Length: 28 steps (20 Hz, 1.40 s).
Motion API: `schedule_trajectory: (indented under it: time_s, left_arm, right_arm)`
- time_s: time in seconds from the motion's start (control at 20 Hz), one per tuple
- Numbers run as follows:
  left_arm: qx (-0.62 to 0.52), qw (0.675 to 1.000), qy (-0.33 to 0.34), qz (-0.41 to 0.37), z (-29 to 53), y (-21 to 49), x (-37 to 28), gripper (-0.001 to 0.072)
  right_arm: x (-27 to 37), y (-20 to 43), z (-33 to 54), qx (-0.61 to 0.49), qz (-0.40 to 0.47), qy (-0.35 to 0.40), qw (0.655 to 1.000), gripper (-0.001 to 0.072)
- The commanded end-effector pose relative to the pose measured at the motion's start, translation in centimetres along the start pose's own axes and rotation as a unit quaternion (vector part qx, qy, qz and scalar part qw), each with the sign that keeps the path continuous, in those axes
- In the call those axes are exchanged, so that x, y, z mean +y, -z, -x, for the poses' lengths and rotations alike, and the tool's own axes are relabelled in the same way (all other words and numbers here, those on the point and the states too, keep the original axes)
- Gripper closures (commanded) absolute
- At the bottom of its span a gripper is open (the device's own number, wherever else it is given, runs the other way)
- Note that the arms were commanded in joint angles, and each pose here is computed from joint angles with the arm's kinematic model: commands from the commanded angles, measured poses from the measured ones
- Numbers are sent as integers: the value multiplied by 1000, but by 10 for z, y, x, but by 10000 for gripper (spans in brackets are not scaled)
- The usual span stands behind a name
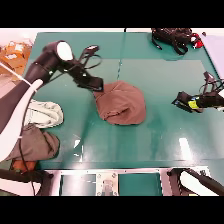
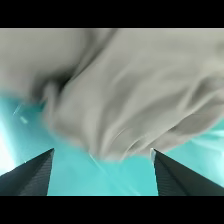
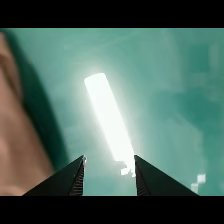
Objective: Fold the shirts.
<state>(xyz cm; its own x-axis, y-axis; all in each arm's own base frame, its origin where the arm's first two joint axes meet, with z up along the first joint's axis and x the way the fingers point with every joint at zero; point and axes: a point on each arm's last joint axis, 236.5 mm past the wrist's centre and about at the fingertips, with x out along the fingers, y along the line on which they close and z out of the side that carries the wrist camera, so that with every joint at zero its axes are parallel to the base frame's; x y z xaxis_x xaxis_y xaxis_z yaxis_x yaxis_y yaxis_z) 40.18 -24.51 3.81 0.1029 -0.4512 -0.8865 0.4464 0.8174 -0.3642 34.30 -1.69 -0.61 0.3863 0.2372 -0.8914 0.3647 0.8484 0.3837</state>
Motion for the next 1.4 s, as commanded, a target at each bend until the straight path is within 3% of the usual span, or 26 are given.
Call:
schedule_trajectory:
  time_s: [0.0,0.45,0.5,0.55,0.6,0.85,0.9,0.95,1.0,1.35]
  left_arm:
    - [49,993,48,96,-23,39,26,-9]
    - [-28,968,177,175,-121,36,-17,14]
    - [-28,966,190,171,-119,35,-23,215]
    - [-26,968,194,157,-115,36,-23,486]
    - [-21,969,203,136,-108,37,-21,687]
    - [14,964,210,161,-65,50,33,683]
    - [30,965,199,167,-64,60,43,483]
    - [48,966,178,182,-65,69,54,131]
    - [58,967,157,193,-67,76,65,72]
    - [15,961,156,228,-119,73,36,71]
  right_arm:
    - [32,-4,-37,23,-11,-92,995,338]
    - [56,17,-108,91,-25,-164,982,338]
    - [55,15,-108,87,-25,-163,982,338]
    - [55,12,-108,85,-24,-164,983,338]
    - [56,10,-107,82,-21,-165,983,338]
    - [59,7,-104,80,-16,-168,982,338]
    - [59,7,-104,80,-16,-168,982,337]
    - [58,6,-105,77,-17,-167,983,325]
    - [58,4,-105,74,-17,-165,983,267]
    - [58,-4,-109,52,-14,-157,986,261]
